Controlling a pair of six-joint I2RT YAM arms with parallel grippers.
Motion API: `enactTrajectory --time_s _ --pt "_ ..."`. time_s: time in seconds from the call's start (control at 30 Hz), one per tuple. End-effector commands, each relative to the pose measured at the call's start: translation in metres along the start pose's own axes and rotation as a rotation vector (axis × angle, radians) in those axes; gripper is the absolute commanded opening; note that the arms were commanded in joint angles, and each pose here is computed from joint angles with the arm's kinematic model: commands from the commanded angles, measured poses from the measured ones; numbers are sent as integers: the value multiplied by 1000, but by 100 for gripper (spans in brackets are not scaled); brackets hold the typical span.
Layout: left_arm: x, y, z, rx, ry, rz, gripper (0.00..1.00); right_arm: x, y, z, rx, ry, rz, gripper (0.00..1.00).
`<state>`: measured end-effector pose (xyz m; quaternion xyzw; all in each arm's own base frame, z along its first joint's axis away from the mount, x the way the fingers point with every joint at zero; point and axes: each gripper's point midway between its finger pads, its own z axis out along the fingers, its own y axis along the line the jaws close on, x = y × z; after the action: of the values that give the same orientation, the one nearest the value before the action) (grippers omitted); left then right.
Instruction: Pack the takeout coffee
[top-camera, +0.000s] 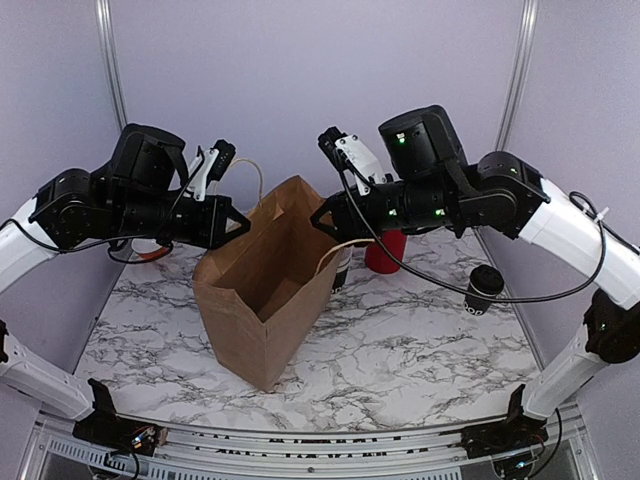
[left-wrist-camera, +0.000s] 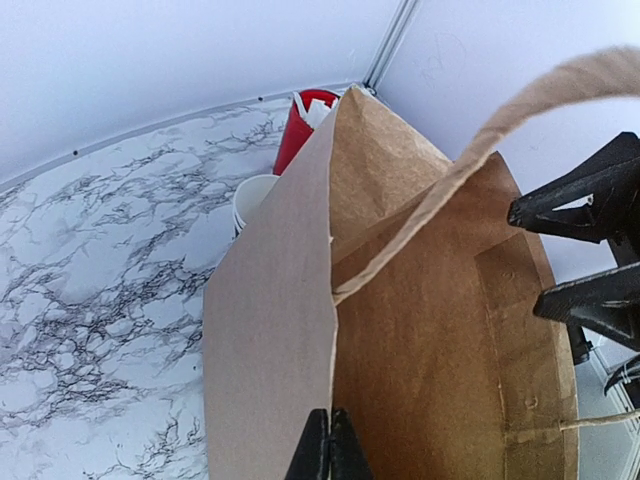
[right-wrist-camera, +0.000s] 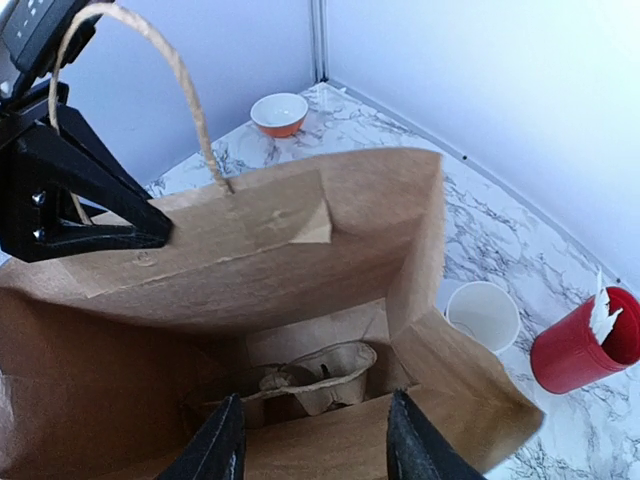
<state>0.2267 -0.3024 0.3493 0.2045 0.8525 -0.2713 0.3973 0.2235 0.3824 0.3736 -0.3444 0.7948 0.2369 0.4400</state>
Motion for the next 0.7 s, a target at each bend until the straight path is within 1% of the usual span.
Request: enactTrajectory --time_s 0.0,0.13,0.3,0.5,0.67 --pt "-7 14 -12 -35 -52 -57 0 -38 -29 -30 63 -150 94 48" --pt "-7 23 -10 -69 -57 -78 0 -44 -38 -35 16 -200 136 53" --pt "-16 39 -15 -132 -100 -124 0 -47 -46 -36 32 -223 151 57" --pt "-23 50 -13 -161 -135 -197 0 -39 -69 -31 93 -205 185 63" --pt "-38 56 -15 -144 -197 -289 0 -23 -86 -18 124 -153 217 65"
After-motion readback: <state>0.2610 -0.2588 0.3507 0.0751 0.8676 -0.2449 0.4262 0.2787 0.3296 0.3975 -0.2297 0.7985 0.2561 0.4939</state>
